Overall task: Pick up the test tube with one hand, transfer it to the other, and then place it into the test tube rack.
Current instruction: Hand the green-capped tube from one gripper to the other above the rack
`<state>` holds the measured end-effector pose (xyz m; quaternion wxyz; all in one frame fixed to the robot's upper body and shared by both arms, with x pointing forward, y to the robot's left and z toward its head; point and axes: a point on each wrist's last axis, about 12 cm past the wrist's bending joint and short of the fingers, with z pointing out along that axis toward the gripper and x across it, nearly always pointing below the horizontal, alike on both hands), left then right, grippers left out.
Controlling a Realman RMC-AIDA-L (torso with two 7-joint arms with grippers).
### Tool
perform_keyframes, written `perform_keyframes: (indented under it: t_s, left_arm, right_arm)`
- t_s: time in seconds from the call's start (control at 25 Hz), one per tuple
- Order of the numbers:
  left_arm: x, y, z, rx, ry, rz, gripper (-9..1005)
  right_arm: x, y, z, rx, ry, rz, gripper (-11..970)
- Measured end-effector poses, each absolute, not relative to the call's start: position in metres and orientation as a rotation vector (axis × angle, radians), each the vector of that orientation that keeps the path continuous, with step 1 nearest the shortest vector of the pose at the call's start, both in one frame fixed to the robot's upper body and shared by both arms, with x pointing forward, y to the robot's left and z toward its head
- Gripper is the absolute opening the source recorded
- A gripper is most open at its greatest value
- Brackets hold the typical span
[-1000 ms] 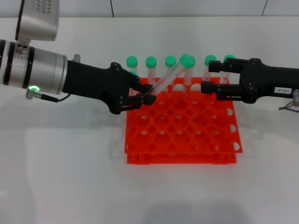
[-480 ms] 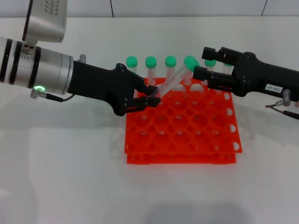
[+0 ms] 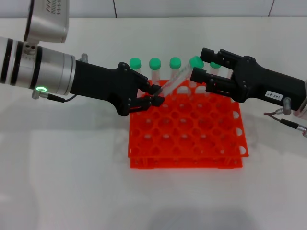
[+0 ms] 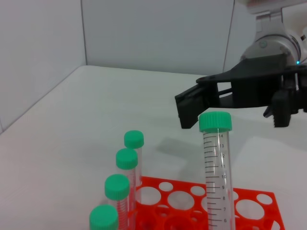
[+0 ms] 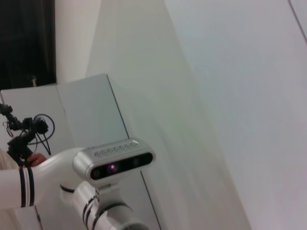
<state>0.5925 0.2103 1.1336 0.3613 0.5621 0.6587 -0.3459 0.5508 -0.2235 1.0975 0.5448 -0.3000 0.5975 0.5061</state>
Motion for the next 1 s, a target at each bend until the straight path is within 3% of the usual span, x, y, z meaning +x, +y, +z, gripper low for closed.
perform_keyframes:
  t_s: [1.0]
  left_arm:
    - [0.5903, 0.2045, 1.1315, 1.462, 1.663, -0.896, 284]
  right_arm:
    - [0.5479, -0.2205, 1.0897, -0.66, 1.405, 1.173, 759]
